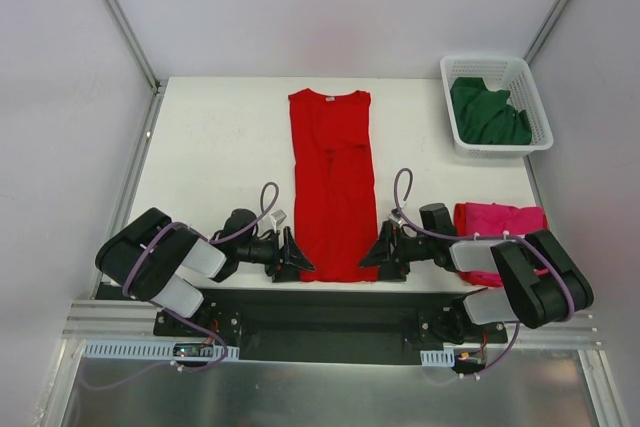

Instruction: Fold and stack the t-shirts

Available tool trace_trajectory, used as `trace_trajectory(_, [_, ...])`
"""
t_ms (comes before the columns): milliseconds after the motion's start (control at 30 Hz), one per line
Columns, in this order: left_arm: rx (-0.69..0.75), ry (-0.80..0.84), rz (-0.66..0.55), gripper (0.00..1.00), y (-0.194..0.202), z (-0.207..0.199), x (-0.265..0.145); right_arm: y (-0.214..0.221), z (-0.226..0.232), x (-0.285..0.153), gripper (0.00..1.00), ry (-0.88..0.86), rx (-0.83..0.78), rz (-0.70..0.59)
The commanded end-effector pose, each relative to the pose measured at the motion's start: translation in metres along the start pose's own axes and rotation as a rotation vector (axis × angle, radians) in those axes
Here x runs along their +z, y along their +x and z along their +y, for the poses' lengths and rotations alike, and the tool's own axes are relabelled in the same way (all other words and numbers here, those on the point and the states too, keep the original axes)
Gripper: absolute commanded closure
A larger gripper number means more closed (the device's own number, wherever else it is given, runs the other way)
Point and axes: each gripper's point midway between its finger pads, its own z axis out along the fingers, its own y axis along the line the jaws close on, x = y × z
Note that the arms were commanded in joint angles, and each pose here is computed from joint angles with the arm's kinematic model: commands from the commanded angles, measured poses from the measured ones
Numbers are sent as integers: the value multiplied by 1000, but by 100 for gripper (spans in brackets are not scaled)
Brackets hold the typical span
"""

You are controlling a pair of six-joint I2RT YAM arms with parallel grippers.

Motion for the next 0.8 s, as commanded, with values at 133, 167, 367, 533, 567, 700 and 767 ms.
trace_trajectory(133, [-92, -108, 26, 48, 9, 24, 0, 33, -103, -9, 75, 432, 277, -46])
trace_trajectory(167, [-93, -109, 26, 49, 9, 25, 0, 33, -103, -9, 78, 430, 278, -46])
trace_trajectory(367, [-93, -113, 28, 55, 7, 25, 1, 30, -100, -8, 91, 419, 273, -44])
trace_trajectory(533, [-80, -96, 27, 55, 3, 16, 3, 24, -91, -7, 93, 392, 249, -63])
trace_trajectory(567, [-69, -87, 24, 55, 2, 12, 2, 21, -88, -7, 95, 380, 238, -70])
trace_trajectory(700, [-41, -101, 16, 55, 0, 9, 1, 16, -79, -6, 99, 347, 212, -81])
trace_trajectory(767, [-25, -93, 14, 55, -1, 6, 0, 15, -76, -6, 99, 337, 206, -85])
